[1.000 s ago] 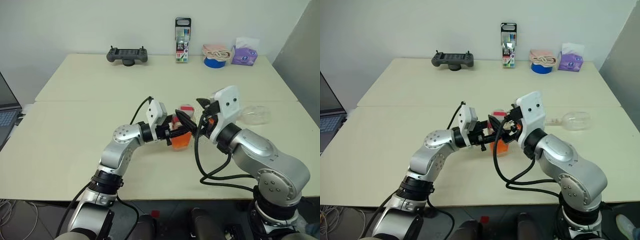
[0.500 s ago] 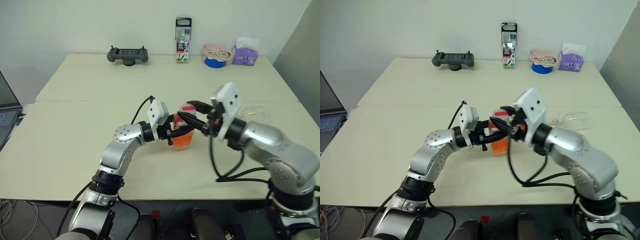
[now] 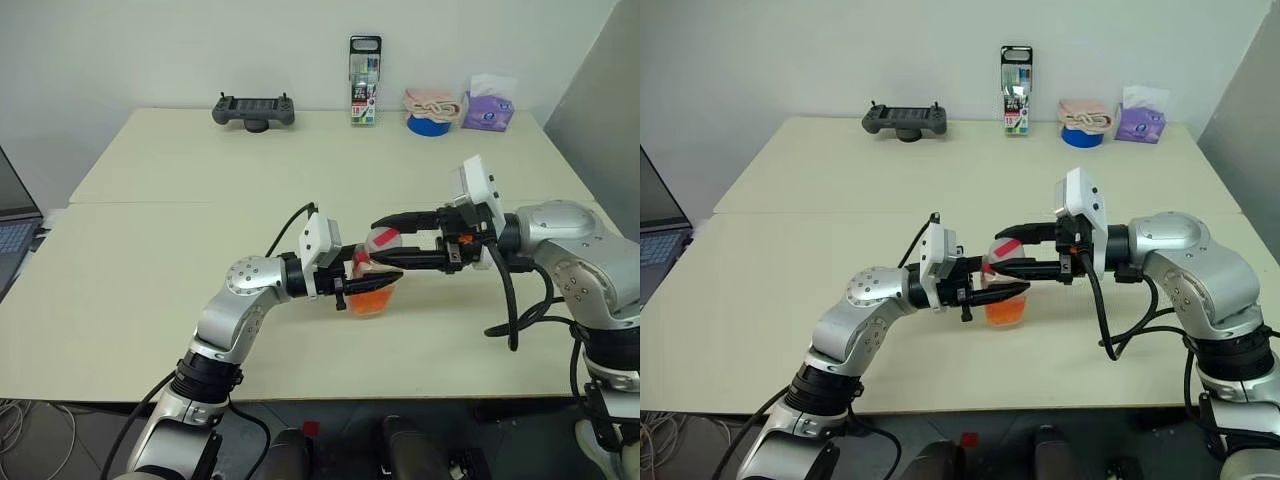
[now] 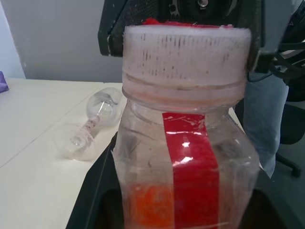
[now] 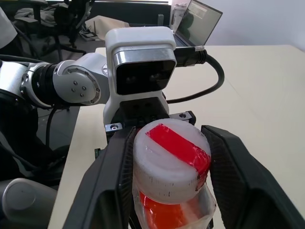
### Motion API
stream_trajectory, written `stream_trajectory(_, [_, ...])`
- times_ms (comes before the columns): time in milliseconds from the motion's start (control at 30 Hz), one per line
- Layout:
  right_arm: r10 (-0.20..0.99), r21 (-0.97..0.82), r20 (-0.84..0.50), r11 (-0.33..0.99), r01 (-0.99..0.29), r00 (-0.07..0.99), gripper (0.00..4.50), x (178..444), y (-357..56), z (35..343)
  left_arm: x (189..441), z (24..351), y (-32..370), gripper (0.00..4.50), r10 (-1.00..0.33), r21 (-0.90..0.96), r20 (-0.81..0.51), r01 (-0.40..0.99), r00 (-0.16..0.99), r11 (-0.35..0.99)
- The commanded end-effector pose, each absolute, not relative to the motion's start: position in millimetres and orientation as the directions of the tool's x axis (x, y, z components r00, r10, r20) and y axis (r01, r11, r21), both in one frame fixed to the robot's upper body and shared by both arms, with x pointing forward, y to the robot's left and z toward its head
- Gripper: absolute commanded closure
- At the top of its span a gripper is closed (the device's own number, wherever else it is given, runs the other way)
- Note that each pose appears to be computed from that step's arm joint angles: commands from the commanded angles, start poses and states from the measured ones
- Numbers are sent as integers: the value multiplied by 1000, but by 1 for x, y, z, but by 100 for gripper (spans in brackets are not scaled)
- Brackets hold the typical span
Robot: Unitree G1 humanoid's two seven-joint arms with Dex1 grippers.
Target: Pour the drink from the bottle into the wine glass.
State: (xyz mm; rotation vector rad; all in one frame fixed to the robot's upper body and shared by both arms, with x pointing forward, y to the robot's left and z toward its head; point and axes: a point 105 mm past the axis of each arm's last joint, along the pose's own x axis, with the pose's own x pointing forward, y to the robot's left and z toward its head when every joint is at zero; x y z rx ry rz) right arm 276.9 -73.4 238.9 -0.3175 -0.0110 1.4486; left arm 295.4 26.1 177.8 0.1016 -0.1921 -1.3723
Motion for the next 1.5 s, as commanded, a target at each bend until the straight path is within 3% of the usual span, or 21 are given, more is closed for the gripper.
stream_trajectory(33, [983,-191,-182,-37,-981,-2,95,256,-62,243,305,193,31,277,-961,213,132,939,245,268])
stream_trajectory(133, [981,-252,-178,32,-967,79,0,262,-63,246,307,192,30,278,-962,215,131,941,238,262])
stream_trajectory(233, [947,-337,-112,248,-908,300,0,283,-74,259,308,192,28,278,-963,217,131,941,234,258])
stream_trajectory(367, [890,-361,-56,405,-840,453,0,287,-84,261,310,193,29,278,-961,221,138,939,239,265])
stream_trajectory(500, [848,-306,42,515,-801,529,0,272,-78,258,319,200,32,279,-938,244,196,913,284,328])
stream_trajectory(633, [811,-257,44,573,-778,583,0,258,-69,243,324,202,33,279,-926,261,222,896,306,358])
stream_trajectory(733, [642,-251,112,756,-604,758,0,276,-75,248,325,202,33,279,-924,262,229,895,305,361])
stream_trajectory(800, [552,-243,156,825,-510,819,0,284,-77,255,324,201,32,279,-926,262,226,896,303,358])
stream_trajectory(867, [530,-275,172,835,-477,830,0,282,-73,257,323,199,32,279,-926,262,224,897,303,356])
stream_trajectory(1067, [555,-167,159,830,-531,817,0,264,-51,241,318,198,32,279,-926,259,224,897,304,357])
stream_trajectory(1333, [488,-153,149,871,-467,860,0,271,-54,244,315,195,30,279,-926,251,221,900,306,357])
stream_trajectory(1467, [460,-147,165,886,-439,873,87,272,-54,248,313,193,31,279,-925,244,218,901,310,359])
stream_trajectory(1500, [459,-146,167,887,-439,873,132,272,-53,248,313,193,31,279,-925,243,217,901,312,361])
